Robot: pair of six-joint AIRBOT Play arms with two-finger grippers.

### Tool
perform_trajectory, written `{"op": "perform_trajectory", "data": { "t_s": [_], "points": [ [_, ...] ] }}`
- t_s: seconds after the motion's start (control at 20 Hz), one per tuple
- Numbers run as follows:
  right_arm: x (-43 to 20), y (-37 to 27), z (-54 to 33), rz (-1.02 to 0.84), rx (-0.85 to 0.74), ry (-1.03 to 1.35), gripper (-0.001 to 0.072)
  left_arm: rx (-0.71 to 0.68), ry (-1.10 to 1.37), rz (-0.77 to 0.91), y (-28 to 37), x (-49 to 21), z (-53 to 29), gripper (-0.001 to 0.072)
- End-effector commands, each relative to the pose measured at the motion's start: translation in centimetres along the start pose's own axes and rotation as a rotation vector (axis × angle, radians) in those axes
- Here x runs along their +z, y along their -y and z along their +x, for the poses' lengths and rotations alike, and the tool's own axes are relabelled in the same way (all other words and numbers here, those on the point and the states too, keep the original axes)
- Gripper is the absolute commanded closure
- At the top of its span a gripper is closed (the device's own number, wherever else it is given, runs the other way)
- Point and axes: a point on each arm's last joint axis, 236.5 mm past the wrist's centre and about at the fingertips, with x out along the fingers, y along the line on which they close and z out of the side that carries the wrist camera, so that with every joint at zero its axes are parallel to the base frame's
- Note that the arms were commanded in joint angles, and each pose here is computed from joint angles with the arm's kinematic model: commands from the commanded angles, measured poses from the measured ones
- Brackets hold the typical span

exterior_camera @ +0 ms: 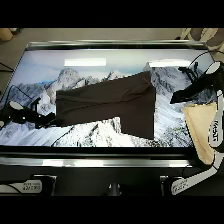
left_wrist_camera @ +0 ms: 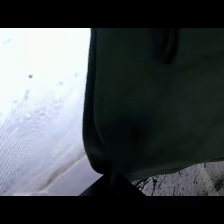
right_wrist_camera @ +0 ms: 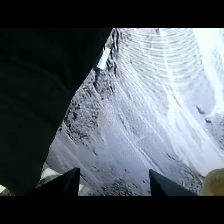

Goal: Fold the shirts.

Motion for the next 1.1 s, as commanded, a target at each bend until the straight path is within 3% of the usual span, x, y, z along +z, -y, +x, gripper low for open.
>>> {"op": "perform_trajectory", "data": {
  "t_s": [0.0,0.45,0.7,0.85,0.9,0.95,1.0,1.05],
  "points": [
    [-0.4,-0.2,1.0,0.009,0.023,-0.014,0.0274,0.002,0.022,0.004,0.3,0.4,-0.1,0.0677],
    [1.5,-2.6,8.0,0.126,0.258,0.041,0.028,-0.004,0.032,0.03,1.2,0.1,-1.2,0.0678],
    [2.1,-4.5,11.4,0.082,0.265,-0.008,0.0282,-0.005,0.028,0.03,1.2,0.0,-1.2,0.0677],
    [3.4,-5.5,12.4,0.081,0.242,0.009,0.0329,-0.008,0.013,0.03,1.3,-0.3,-1.2,0.0677],
    [3.6,-6.0,12.5,0.081,0.241,0.007,0.0369,-0.009,0.013,0.03,1.3,-0.3,-1.2,0.0677],
    [3.7,-6.4,12.7,0.072,0.242,0.004,0.0485,-0.009,0.014,0.03,1.3,-0.3,-1.2,0.0677],
    [3.7,-6.7,12.7,0.067,0.245,0.0,0.0666,-0.009,0.016,0.032,1.3,-0.3,-1.3,0.0678],
    [3.7,-7.0,12.3,0.057,0.245,0.002,0.0692,-0.009,0.027,0.041,1.6,0.0,-1.7,0.0678]
  ]
}}
